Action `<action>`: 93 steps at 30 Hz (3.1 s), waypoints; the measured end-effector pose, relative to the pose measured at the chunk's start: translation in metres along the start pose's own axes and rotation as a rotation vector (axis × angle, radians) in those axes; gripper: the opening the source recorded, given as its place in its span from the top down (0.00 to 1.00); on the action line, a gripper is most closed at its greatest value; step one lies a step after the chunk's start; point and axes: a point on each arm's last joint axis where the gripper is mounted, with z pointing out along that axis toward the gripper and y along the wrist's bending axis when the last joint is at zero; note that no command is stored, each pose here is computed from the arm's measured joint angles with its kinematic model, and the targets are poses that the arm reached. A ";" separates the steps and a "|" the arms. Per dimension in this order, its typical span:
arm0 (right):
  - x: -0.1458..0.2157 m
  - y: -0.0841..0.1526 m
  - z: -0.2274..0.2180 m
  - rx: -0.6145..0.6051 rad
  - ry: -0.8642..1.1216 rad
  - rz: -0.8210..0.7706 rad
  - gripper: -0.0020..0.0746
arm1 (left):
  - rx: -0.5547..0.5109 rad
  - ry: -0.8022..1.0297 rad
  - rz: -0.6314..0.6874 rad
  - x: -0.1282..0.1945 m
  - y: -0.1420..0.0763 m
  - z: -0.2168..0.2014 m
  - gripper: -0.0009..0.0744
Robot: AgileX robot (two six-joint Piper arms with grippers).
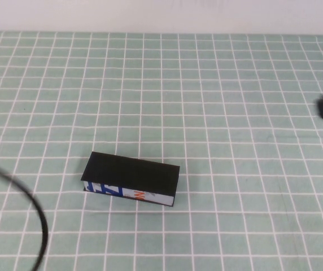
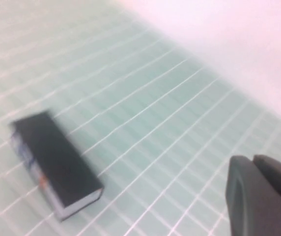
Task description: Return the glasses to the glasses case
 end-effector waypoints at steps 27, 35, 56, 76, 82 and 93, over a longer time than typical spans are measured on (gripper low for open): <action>0.137 0.044 -0.049 0.047 0.014 0.147 0.99 | -0.049 -0.176 -0.374 0.088 -0.057 -0.010 0.99; 0.136 0.046 -0.048 0.026 0.008 0.185 0.99 | -0.048 -0.177 -0.377 0.088 -0.057 -0.010 0.99; 0.137 0.046 -0.048 0.024 0.009 0.186 0.99 | -0.493 -0.249 -0.404 0.141 -0.049 -0.029 0.99; 0.136 0.047 -0.048 0.008 0.001 0.217 0.99 | -0.477 -0.019 -0.332 0.226 -0.064 0.011 0.99; 0.136 0.047 -0.048 0.005 0.000 0.222 0.99 | -0.467 -0.020 -0.335 0.226 -0.065 0.011 0.99; 0.136 0.047 -0.048 0.005 0.000 0.222 0.99 | -0.467 -0.020 -0.335 0.226 -0.065 0.011 0.99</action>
